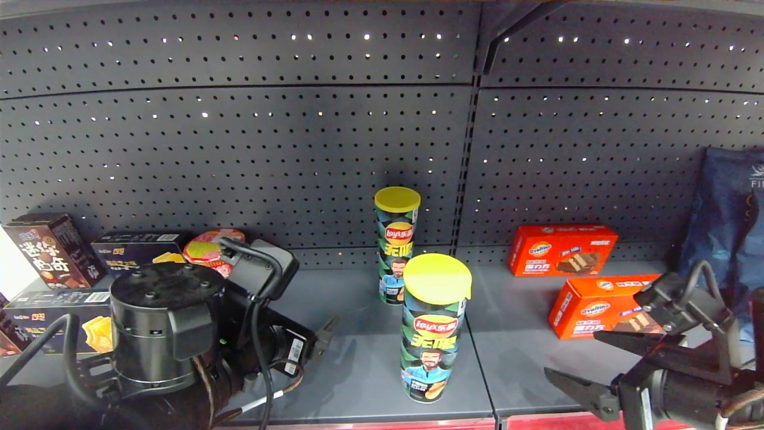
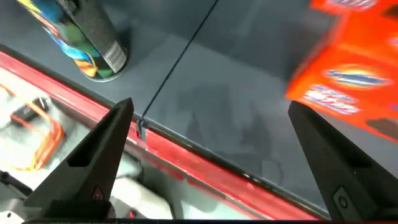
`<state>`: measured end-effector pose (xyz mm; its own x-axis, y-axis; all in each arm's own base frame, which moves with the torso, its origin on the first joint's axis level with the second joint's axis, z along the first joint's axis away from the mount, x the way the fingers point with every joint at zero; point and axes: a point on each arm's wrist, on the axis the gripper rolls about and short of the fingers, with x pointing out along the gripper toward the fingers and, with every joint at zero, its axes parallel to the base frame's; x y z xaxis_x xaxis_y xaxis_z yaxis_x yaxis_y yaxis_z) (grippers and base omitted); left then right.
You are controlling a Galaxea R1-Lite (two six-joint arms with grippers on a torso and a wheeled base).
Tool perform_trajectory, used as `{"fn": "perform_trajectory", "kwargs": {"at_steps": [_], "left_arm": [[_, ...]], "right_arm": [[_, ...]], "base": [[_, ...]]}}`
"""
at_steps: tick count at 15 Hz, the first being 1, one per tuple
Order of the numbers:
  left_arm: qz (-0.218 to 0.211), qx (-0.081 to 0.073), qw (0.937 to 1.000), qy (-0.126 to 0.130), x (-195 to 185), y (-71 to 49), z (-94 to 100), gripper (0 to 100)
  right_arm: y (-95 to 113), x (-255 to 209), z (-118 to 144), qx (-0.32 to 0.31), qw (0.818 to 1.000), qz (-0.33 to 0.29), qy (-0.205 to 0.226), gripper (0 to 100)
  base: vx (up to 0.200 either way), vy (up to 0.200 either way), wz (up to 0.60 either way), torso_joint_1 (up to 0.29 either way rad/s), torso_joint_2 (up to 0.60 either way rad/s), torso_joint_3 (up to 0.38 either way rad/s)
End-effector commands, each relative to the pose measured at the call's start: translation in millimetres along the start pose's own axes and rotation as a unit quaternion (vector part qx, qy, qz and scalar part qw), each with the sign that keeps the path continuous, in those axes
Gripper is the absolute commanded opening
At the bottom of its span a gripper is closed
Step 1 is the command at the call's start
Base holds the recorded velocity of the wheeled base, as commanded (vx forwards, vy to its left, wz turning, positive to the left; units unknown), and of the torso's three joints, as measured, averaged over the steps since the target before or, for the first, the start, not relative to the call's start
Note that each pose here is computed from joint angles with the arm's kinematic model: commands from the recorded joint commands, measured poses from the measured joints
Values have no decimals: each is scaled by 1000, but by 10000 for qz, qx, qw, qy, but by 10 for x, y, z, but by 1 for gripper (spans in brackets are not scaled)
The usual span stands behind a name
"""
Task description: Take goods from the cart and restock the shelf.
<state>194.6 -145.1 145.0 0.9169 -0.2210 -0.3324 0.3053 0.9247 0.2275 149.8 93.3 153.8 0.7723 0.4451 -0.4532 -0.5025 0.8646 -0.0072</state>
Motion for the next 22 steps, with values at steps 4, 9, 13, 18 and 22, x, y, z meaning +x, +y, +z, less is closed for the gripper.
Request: {"fn": "perform_trajectory", "kwargs": {"at_steps": [4,9,13,18,22], "left_arm": [[-16,132,9995,302,65,-34,-143,100],[32,172,9988,460,124,-24,-208,100],[29,195,9986,495,176,-47,-213,100],[35,201,9985,509,182,-50,-218,100],[35,201,9985,509,182,-50,-218,100]], "right_arm": [[154,569,166,-155,9988,224,405,100],[369,837,211,-335,9975,451,435,100],[406,919,195,-366,9968,495,518,100],[426,1019,245,-361,9970,505,473,100],[459,1059,240,-392,9966,537,479,100]], "base": [[0,0,0,0,0,0],[0,0,0,0,0,0],[0,0,0,0,0,0],[0,0,0,0,0,0],[0,0,0,0,0,0]]}}
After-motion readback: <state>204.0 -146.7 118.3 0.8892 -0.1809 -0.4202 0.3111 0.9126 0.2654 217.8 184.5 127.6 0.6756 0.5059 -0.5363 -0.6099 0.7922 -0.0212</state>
